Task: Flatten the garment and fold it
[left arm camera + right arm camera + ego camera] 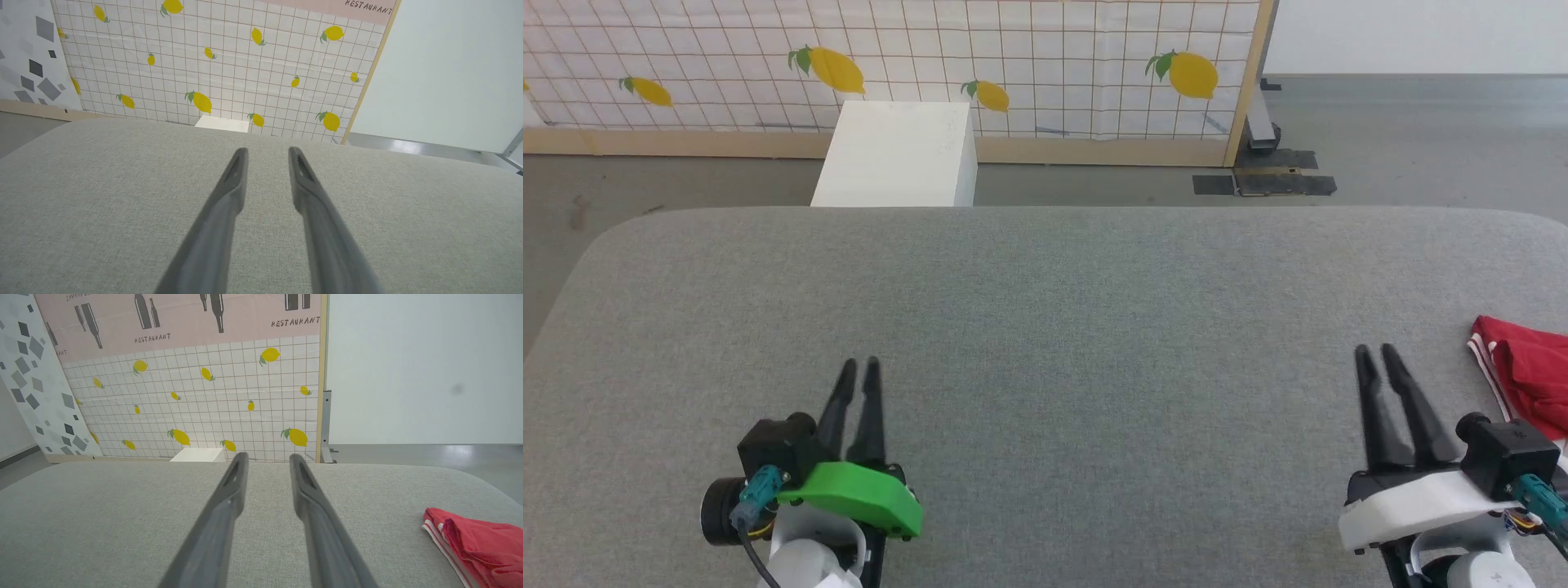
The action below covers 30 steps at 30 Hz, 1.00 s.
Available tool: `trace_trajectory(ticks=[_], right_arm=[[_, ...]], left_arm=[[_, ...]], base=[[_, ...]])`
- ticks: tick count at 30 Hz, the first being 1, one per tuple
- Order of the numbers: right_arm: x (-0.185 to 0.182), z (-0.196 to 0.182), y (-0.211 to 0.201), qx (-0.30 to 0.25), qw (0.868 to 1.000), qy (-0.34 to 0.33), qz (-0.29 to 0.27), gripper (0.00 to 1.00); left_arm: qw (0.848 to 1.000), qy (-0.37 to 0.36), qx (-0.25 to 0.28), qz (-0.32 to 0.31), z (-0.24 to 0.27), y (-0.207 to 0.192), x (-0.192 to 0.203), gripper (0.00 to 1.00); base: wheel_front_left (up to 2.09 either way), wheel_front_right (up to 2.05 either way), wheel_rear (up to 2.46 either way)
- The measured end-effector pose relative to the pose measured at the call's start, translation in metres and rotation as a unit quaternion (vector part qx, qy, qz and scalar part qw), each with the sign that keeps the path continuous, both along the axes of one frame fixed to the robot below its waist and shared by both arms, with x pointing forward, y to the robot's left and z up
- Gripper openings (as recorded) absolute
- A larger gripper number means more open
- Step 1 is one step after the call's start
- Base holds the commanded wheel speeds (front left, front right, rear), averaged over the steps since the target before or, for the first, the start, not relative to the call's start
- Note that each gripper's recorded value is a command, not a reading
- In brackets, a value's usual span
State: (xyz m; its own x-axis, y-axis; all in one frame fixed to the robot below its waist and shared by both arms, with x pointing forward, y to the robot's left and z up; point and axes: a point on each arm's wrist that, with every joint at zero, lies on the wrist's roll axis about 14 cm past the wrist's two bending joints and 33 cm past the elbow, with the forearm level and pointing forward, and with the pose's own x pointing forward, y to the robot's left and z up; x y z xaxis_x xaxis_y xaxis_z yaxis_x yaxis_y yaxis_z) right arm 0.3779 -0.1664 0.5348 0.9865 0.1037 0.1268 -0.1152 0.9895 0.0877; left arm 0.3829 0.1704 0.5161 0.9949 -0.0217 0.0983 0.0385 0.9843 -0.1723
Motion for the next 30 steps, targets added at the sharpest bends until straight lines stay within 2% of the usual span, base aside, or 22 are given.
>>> trace_trajectory(ticks=[30], right_arm=[[-0.0012,-0.0028,0.0009,-0.011,1.000,0.013,0.002,0.00]], left_arm=[[1.000,0.003,0.016,-0.006,0.0057,-0.0023,0.0014,0.00]], base=[[0.00,0.00,0.00]])
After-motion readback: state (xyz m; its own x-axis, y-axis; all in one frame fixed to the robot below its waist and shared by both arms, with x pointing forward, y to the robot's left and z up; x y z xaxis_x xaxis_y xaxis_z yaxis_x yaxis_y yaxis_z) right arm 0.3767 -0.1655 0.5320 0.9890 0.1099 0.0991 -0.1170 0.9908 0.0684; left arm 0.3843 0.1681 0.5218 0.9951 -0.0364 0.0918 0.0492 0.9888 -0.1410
